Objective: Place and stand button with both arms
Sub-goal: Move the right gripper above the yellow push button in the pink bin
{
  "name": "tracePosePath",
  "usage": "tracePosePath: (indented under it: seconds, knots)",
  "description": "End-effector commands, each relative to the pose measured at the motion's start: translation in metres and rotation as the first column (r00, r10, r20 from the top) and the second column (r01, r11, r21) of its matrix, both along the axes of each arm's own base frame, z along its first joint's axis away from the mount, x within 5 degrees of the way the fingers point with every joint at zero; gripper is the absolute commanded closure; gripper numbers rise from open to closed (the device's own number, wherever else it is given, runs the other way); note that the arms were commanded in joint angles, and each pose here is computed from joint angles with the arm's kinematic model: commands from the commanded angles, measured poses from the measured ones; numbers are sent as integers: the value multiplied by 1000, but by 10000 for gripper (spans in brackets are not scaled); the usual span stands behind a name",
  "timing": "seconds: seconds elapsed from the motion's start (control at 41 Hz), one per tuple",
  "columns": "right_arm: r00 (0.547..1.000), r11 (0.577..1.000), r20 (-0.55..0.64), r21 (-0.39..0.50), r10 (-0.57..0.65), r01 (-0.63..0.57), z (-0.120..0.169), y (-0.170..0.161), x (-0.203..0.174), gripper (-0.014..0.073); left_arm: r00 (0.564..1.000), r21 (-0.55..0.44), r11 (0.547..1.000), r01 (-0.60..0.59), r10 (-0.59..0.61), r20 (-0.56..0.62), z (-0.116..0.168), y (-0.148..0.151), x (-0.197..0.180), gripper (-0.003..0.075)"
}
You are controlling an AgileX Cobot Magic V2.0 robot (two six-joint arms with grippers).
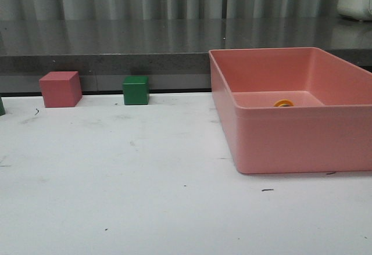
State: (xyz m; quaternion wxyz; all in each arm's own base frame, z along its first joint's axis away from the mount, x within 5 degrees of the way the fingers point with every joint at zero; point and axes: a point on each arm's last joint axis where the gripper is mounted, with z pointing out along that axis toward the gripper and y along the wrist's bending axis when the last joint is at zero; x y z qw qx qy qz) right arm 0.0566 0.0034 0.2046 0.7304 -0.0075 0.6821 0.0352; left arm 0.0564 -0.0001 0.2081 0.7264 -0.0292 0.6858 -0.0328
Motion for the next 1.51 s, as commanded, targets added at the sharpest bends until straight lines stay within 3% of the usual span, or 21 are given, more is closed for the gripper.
tracePosePath:
  seconds: [0.0, 0.829, 0.95, 1.145, 1.487]
  knots:
    - [995, 1000, 101, 0, -4, 4, 9, 0, -3, 663, 996, -4, 1000, 0, 0, 92, 4, 0, -2, 740]
    - [990, 1000, 142, 2, -4, 4, 13, 0, -3, 663, 992, 4, 1000, -1, 0, 124, 8, 0, -3, 740]
    - [987, 1000, 162, 3, -3, 2, 30, -1, -7, 663, 982, -23, 1000, 3, 1, 189, 28, 0, -7, 740]
    - [992, 1000, 123, 0, 2, -2, 80, -1, -20, 663, 971, -23, 1000, 8, -2, 240, 87, 0, -27, 740]
    - [999, 1000, -41, -12, 6, -7, 156, 0, -10, 663, 998, -18, 1000, 8, -7, 69, 178, 0, -35, 740]
